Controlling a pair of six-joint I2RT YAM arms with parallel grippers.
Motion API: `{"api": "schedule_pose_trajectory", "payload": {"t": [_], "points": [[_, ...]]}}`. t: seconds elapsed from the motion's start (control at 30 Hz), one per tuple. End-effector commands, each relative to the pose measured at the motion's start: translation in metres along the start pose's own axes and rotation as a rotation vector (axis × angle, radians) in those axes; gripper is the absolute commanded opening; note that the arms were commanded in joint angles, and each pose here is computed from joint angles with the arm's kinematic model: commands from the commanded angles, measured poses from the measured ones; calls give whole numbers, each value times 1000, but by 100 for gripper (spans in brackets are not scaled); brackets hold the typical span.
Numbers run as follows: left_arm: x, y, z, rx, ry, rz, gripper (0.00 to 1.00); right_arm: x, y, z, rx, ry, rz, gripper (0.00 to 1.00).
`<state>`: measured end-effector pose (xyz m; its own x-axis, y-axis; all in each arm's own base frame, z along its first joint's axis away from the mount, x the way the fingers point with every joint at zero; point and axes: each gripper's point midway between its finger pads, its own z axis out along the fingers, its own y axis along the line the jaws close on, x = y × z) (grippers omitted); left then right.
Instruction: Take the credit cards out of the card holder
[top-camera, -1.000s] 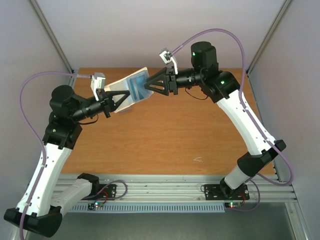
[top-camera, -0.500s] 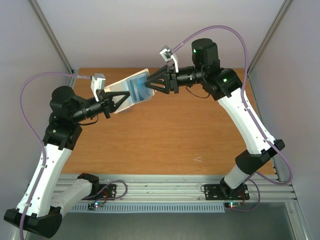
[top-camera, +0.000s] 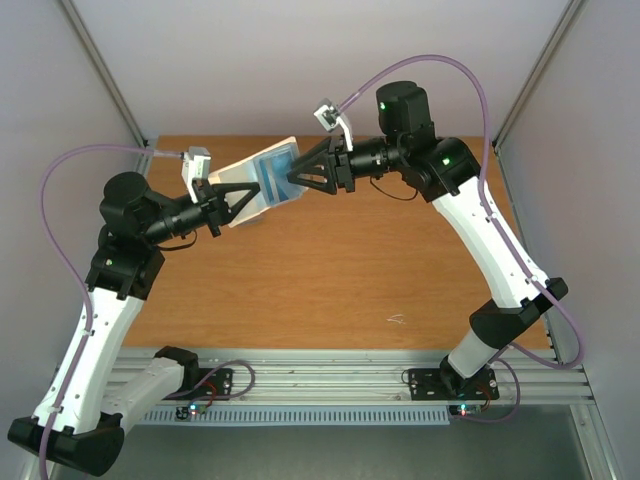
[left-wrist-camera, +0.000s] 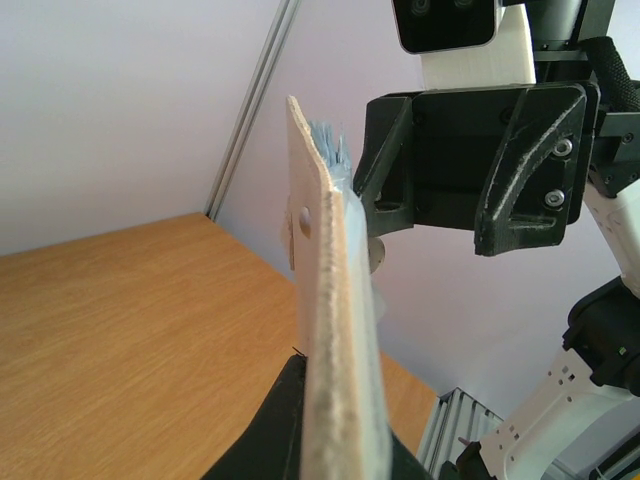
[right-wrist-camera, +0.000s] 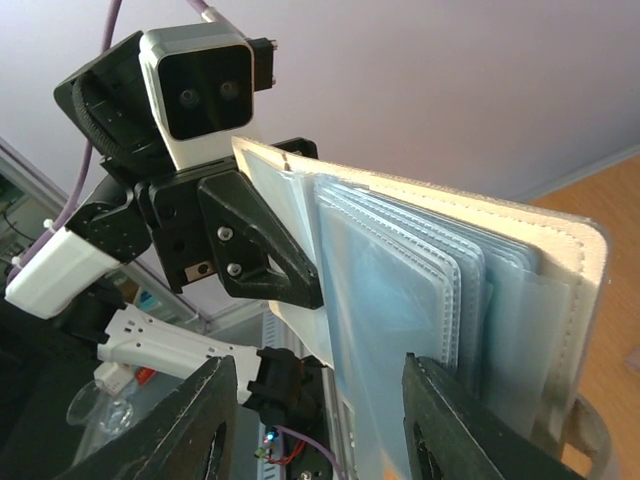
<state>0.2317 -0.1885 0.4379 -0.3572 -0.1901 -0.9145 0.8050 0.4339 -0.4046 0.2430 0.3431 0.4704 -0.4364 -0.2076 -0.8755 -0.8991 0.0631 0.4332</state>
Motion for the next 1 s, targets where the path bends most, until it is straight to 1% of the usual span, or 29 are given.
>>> {"api": "schedule_pose_trajectory", "payload": {"t": [0.0, 0.33, 0.6, 0.77, 0.97], "points": [[-10, -12, -3, 42, -37, 54, 0, -10, -2, -11, 41, -27, -14, 46], [-8, -12, -2, 49, -33, 51, 0, -10, -10, -9, 58, -16, 6, 48], [-8, -12, -2, 48, -34, 51, 0, -6, -10, -3, 28, -3, 32, 45], [-8, -11, -1, 45, -33, 46, 0, -3, 8, 4, -47, 13, 8, 43], [-4, -5, -1, 21, -31, 36, 0, 2, 30, 6, -124, 34, -33, 37]]}}
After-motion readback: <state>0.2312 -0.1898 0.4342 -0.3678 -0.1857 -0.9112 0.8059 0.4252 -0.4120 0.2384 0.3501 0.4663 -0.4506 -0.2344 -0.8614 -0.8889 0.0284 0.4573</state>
